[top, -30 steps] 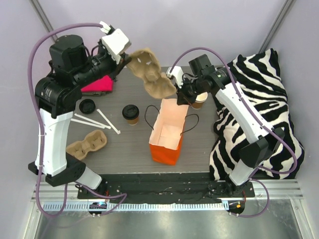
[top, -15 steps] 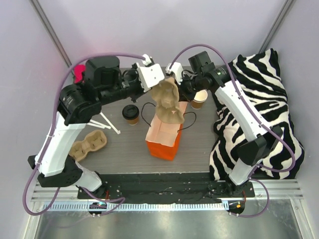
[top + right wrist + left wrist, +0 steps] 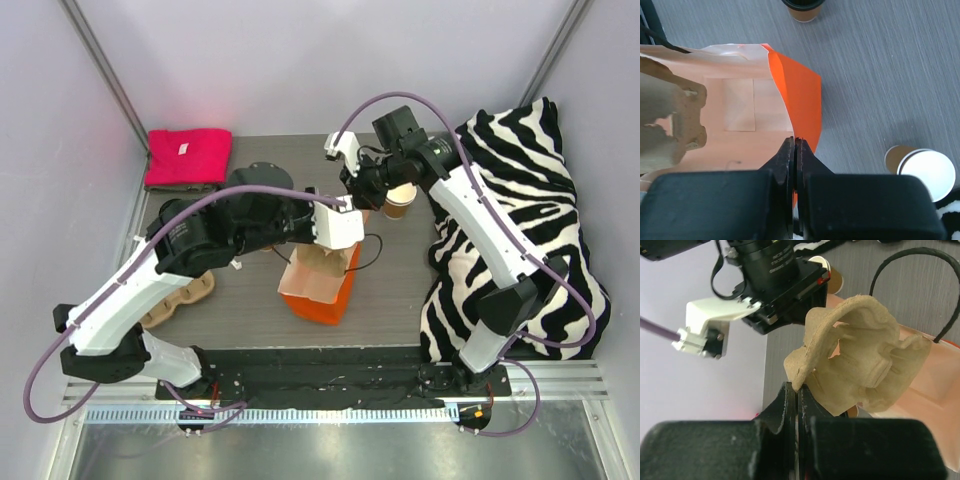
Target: Pack the takeout coffee
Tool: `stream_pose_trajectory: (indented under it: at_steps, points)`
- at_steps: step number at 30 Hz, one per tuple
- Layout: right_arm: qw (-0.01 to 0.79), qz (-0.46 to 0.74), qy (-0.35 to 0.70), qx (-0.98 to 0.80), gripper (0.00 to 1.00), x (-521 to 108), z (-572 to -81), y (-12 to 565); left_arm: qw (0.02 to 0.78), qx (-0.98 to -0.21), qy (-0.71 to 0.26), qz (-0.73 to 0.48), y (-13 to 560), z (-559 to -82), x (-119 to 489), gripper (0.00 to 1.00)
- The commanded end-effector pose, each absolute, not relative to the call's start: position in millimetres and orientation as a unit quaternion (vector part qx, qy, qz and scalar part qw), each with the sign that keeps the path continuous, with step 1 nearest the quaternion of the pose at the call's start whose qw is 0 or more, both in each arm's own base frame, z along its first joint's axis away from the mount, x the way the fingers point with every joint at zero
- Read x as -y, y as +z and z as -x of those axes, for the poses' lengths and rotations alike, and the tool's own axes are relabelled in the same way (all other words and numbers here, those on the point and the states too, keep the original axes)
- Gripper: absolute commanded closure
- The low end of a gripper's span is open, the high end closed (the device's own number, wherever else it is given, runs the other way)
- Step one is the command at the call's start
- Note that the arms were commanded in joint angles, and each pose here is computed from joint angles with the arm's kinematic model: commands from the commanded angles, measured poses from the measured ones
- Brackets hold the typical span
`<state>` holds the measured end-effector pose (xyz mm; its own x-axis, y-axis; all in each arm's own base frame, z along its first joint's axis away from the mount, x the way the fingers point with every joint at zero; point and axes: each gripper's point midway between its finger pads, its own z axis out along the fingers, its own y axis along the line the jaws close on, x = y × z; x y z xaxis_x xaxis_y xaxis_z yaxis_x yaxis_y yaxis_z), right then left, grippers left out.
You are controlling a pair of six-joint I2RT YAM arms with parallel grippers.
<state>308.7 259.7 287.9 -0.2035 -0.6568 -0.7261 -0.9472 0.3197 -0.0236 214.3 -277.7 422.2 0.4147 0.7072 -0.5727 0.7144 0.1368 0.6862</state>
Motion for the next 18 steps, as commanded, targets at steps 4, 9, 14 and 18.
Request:
stream_pose_trajectory:
  at_steps: [4,9,14,18]
  points:
    - [0.4,0.588,0.223,-0.667,0.99,-273,-271,347,0.546,-0.506,0.022,-0.668,424,-202,282,1.0]
    - [0.413,0.607,0.2,-0.649,0.99,-274,-258,354,0.53,-0.489,0.042,-0.691,398,-193,287,1.0]
    - [0.429,0.61,0.185,-0.64,0.99,-266,-243,359,0.535,-0.518,0.034,-0.666,391,-194,284,1.0]
    - [0.431,0.609,0.189,-0.639,0.99,-267,-234,358,0.533,-0.525,0.041,-0.662,369,-195,282,1.0]
